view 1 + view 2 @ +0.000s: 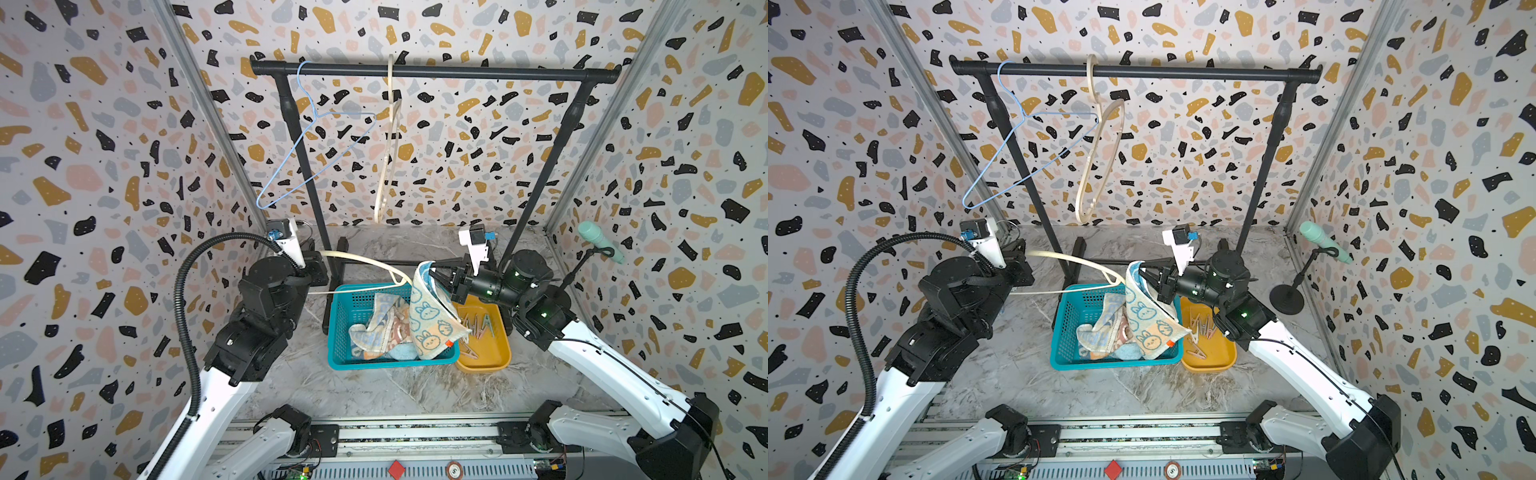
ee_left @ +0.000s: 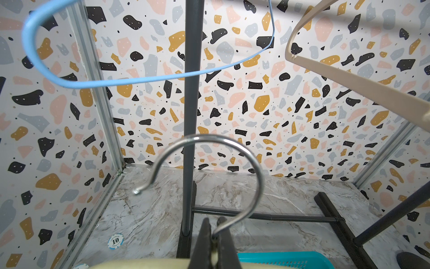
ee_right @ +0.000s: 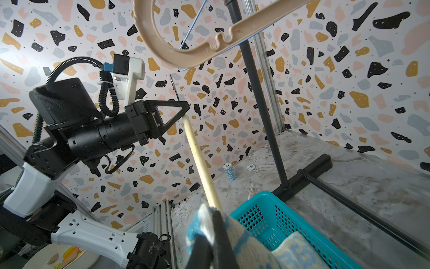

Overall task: Remove the clothespins securing towels to the hanger
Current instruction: Place the towel in the basket.

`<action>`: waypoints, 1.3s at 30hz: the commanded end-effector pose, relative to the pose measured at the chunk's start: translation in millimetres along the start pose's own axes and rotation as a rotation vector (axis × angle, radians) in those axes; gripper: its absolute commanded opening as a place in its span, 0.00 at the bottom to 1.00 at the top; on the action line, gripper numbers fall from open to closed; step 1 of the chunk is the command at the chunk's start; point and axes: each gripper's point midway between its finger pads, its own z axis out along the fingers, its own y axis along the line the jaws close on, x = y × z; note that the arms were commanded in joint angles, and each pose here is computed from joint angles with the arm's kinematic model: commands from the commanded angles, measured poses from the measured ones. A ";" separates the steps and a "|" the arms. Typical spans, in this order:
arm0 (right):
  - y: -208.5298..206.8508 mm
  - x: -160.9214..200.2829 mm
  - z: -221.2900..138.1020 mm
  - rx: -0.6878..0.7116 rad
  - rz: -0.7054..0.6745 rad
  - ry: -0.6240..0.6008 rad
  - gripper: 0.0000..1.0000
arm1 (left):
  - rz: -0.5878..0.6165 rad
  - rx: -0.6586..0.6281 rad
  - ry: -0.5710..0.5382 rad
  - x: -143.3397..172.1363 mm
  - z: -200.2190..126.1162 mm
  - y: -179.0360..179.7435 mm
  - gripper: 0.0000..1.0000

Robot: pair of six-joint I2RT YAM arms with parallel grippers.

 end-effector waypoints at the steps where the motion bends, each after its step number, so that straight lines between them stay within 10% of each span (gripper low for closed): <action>1: 2.1 -1.6 8.2 -0.017 -0.010 -0.028 0.00 | -0.037 0.011 -0.084 -25.1 -10.0 0.9 0.00; 25: -14.2 129.4 72.1 -0.018 0.150 0.196 0.00 | -0.043 0.006 -0.104 -34.6 -21.7 5.6 0.00; 39: -7.4 95.1 53.5 0.032 0.088 0.110 0.00 | 0.013 -0.127 -0.041 -11.3 -20.5 29.8 0.00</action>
